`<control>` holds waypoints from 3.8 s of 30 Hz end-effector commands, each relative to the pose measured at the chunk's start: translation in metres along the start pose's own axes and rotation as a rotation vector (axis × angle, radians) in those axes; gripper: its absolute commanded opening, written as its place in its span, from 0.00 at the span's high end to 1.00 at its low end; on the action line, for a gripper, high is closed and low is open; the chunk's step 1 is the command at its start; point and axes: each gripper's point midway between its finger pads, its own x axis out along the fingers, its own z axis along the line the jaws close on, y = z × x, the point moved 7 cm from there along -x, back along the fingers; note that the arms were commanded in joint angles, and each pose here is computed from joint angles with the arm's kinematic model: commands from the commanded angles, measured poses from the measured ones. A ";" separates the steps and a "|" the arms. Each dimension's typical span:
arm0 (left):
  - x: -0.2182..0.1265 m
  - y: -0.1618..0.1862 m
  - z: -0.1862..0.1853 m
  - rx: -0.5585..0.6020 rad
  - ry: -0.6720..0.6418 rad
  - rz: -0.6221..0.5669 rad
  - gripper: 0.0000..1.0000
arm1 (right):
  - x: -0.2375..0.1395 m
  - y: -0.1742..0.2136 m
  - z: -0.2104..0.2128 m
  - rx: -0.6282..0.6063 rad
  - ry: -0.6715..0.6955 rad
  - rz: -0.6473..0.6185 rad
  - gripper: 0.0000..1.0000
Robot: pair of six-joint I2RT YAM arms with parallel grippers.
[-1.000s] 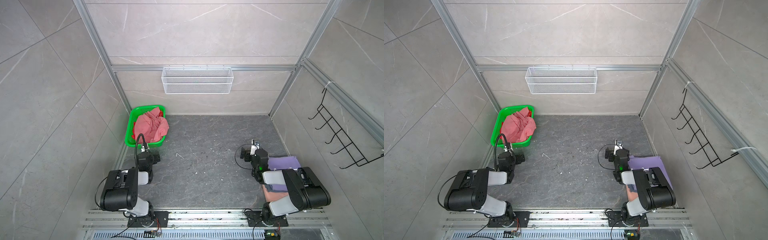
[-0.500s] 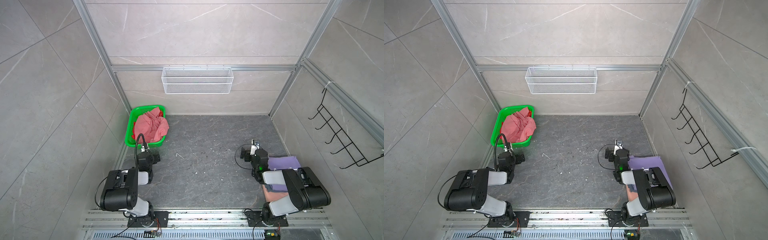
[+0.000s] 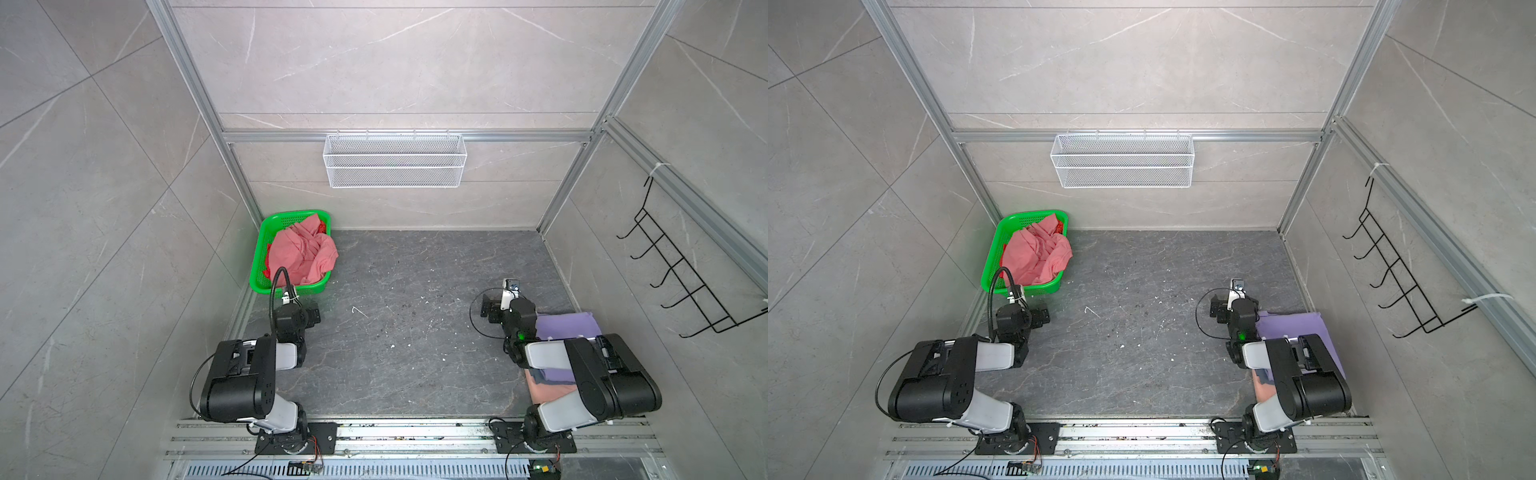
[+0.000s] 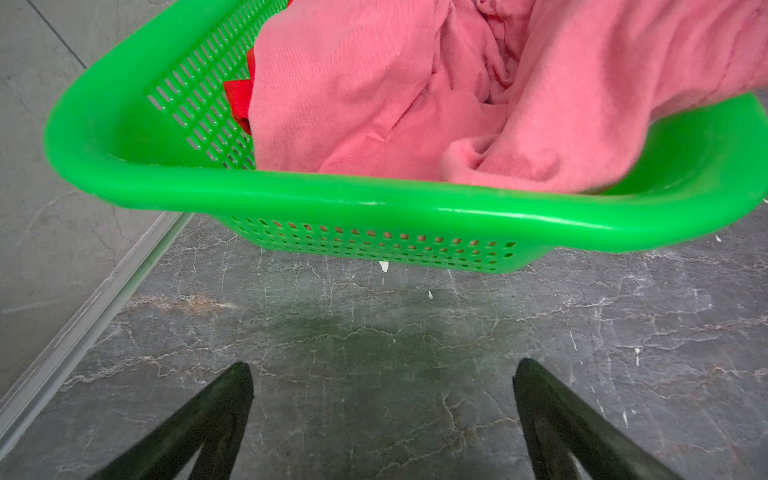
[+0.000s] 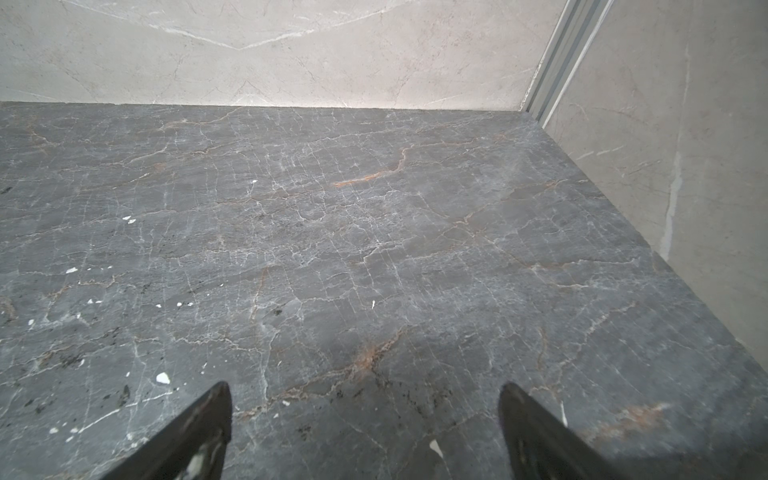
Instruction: Fold and stack the t-shirts
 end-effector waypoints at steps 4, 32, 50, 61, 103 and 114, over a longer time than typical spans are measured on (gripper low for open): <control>-0.013 -0.031 -0.007 -0.004 0.065 -0.087 0.00 | -0.012 -0.028 -0.003 0.012 0.014 -0.053 0.00; -0.124 -0.100 -0.074 -0.538 0.556 0.252 0.00 | -0.097 -0.100 0.120 0.491 -0.589 0.375 0.00; -0.172 -0.092 -0.176 -0.533 0.738 0.278 0.00 | -0.130 -0.093 0.188 0.621 -0.669 0.321 0.00; -0.122 -0.144 -0.138 -0.184 0.407 0.230 0.01 | -0.119 -0.146 0.182 0.409 -0.532 0.084 0.00; -0.077 -0.305 -0.056 -0.186 0.459 -0.131 1.00 | -0.100 -0.169 0.196 0.141 -0.441 0.023 0.02; -0.251 -0.404 -0.132 -0.064 1.079 -0.487 1.00 | -0.119 -0.199 0.171 0.127 -0.390 -0.137 0.01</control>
